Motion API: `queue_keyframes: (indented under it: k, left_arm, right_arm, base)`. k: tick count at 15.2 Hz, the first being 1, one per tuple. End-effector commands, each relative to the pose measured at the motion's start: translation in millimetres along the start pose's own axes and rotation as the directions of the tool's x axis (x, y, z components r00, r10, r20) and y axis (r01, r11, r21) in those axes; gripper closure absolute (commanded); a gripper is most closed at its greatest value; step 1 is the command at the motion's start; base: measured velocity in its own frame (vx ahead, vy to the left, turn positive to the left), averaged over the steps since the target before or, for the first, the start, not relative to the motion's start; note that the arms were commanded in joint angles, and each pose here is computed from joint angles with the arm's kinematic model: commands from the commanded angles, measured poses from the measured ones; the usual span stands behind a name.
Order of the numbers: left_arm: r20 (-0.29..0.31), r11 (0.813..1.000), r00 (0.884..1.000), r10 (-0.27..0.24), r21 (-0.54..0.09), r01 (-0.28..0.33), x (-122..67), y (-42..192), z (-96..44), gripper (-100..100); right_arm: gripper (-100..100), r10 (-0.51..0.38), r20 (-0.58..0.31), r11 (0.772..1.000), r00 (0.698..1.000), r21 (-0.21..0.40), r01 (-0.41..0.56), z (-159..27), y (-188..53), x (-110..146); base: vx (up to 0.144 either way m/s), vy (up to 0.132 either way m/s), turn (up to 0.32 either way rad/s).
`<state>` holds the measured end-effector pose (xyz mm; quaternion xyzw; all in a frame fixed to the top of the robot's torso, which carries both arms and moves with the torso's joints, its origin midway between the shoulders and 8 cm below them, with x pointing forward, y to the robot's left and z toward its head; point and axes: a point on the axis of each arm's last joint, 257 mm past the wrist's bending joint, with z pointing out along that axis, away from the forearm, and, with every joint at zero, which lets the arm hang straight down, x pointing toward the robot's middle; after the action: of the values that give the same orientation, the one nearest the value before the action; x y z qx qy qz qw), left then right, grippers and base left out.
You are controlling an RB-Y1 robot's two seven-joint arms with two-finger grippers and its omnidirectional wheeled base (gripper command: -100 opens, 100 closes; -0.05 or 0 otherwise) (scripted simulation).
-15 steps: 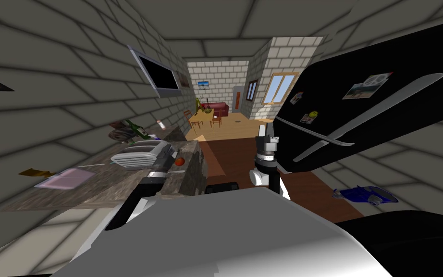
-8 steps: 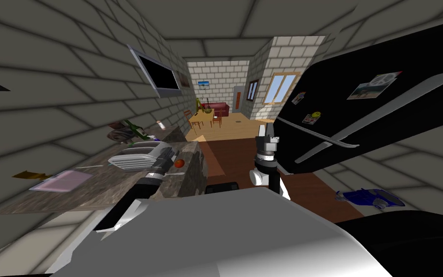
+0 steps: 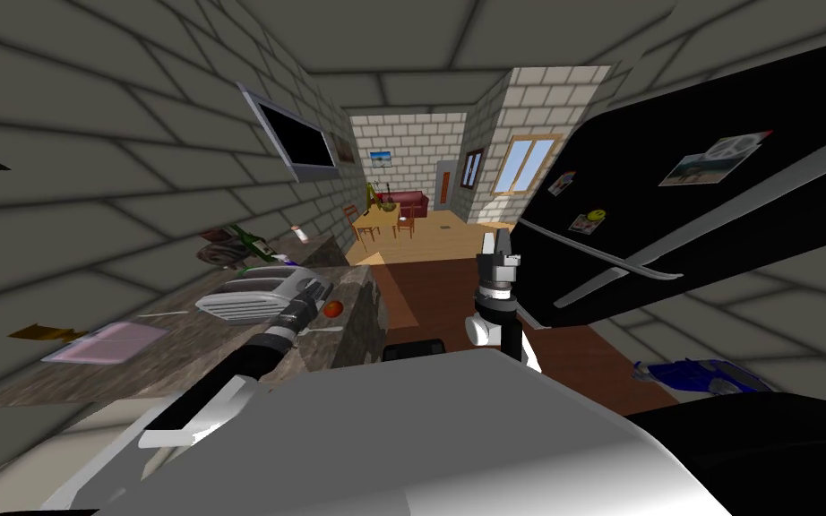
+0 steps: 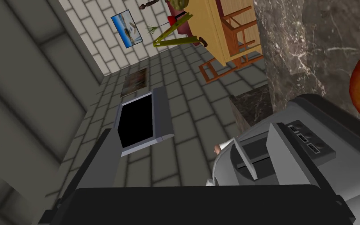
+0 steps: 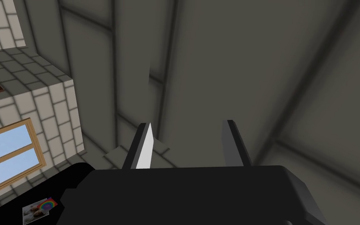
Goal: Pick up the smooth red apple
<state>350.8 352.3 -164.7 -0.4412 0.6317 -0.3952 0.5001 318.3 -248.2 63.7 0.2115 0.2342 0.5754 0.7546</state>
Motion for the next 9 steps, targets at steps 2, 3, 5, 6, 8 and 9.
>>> queue_keyframes:
  k: [2, 3, 5, 6, 8, 9]
  left_arm:
    - [-0.019, 0.996, 1.000, 0.010, -0.090, -0.011, -4.9, 20, -3.5, -100]
    - [-0.018, 0.994, 1.000, 0.011, -0.105, -0.013, -5.3, 24, -3.9, -100]
    - [-0.034, 0.988, 0.999, 0.016, -0.154, -0.021, -7.8, 34, -7.9, -100]
    - [-0.033, 0.985, 0.999, 0.016, -0.169, -0.021, -8.2, 38, -8.5, -100]
    - [-0.047, 0.973, 0.999, 0.021, -0.230, -0.031, -10.9, 50, -13.7, -100]
    - [-0.047, 0.972, 0.999, 0.021, -0.232, -0.031, -11.0, 51, -13.8, -100]
  right_arm:
    - [0, 0.000, 0.000, 1.000, 1.000, 0.000, 0.000, 0.0, 0, 0]
    - [0, 0.000, 0.000, 1.000, 1.000, 0.000, 0.000, 0.0, 0, 0]
    - [0, 0.000, 0.000, 1.000, 1.000, 0.000, 0.000, 0.0, 0, 0]
    - [0, 0.000, 0.000, 1.000, 1.000, 0.000, 0.000, 0.0, 0, 0]
    - [0, 0.000, 0.000, 1.000, 1.000, 0.000, 0.000, 0.0, 0, 0]
    - [0, 0.000, 0.000, 1.000, 1.000, 0.000, 0.000, 0.0, 0, 0]
  base:
    - [0.046, 0.008, 0.005]
    - [0.054, 0.004, 0.005]
    - [0.043, -0.001, 0.008]
    - [0.046, -0.001, 0.009]
    - [0.062, 0.000, 0.009]
    - [0.052, -0.002, 0.003]
